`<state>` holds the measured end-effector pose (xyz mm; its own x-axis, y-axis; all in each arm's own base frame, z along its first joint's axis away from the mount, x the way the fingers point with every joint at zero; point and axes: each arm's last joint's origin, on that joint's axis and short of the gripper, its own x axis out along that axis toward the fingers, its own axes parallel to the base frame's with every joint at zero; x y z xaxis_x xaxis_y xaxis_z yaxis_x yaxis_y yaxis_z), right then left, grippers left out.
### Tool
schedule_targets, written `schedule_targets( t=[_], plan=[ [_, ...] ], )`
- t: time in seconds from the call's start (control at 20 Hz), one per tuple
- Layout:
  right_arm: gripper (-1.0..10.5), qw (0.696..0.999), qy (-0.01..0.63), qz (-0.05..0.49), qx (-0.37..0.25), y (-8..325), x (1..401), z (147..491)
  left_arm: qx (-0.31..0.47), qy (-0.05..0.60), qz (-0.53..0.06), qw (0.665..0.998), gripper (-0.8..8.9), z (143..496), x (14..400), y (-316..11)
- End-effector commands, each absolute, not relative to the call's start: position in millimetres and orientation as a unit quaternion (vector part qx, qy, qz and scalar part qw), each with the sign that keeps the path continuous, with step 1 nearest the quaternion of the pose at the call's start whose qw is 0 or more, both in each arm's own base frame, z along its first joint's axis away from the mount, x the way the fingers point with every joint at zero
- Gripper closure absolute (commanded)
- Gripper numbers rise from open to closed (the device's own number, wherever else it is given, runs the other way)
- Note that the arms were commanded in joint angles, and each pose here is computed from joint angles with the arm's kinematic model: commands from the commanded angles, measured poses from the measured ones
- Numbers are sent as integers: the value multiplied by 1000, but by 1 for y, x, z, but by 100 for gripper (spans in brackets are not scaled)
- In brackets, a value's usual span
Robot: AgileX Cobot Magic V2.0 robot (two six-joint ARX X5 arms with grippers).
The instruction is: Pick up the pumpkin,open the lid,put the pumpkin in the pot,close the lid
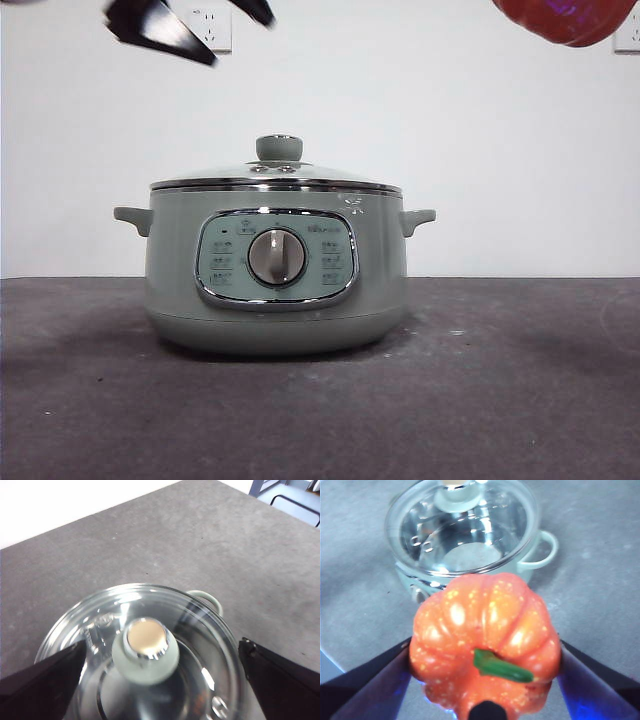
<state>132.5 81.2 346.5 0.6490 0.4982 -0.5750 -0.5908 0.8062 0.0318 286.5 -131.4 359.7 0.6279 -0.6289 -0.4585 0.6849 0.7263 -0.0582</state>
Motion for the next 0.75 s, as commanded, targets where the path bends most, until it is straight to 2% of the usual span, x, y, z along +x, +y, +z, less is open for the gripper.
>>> schedule_targets(
  t=[0.05,0.35,0.6,0.75],
  plan=[
    [958,907,286,299,-74,81,131,348,74,237,-360,899,157,348,304,-146],
    [958,907,286,299,-74,81,131,348,87,272,-344,894,157,306,336,-166],
    [958,907,286,299,-75,81,131,348,92,290,-336,891,161,289,345,-172],
    [958,907,286,299,-75,81,131,348,97,290,-331,893,363,289,344,-175]
  ],
)
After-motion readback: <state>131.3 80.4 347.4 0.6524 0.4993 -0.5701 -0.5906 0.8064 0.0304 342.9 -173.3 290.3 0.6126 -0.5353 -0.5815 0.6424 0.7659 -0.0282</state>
